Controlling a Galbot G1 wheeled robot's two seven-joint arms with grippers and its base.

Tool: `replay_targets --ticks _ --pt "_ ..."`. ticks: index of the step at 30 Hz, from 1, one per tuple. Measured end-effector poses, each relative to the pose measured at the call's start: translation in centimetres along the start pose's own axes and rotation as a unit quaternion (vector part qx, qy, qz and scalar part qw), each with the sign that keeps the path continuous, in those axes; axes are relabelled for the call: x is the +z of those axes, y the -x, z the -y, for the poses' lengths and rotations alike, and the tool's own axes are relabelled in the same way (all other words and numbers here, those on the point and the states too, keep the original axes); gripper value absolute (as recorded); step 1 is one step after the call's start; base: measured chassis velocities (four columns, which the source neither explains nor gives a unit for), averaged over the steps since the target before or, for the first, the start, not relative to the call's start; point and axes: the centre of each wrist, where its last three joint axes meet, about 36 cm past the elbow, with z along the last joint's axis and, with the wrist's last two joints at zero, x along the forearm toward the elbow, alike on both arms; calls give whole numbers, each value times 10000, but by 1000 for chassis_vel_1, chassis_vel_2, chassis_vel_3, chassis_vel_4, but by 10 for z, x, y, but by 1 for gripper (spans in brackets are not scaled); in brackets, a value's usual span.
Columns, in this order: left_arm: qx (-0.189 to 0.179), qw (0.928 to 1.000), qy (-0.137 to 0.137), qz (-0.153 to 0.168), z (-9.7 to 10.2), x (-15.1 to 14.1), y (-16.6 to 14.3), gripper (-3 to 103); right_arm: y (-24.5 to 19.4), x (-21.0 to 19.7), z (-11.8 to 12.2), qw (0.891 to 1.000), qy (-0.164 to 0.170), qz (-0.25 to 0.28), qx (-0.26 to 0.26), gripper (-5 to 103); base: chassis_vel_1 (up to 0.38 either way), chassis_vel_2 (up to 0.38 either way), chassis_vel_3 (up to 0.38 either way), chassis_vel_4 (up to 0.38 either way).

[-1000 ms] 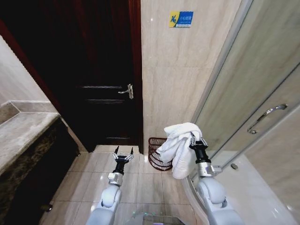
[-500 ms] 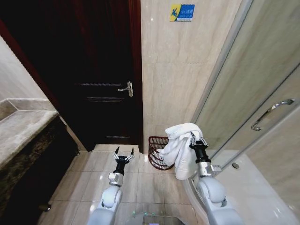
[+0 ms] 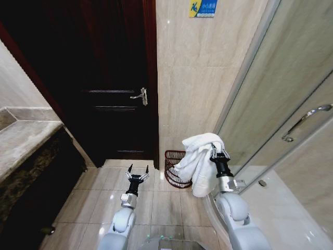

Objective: Discard the used towel into the hamper.

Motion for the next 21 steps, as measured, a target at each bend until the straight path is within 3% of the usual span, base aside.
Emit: replay_targets --ticks 10,21 --pt "-16 10000 36 -91 2 5 -10 100 50 -24 -7 9992 186 307 -175 8 0 0 0 0" --pt "-59 9999 79 -68 4 5 -10 100 88 -23 6 9991 202 352 -128 8 0 0 0 0"
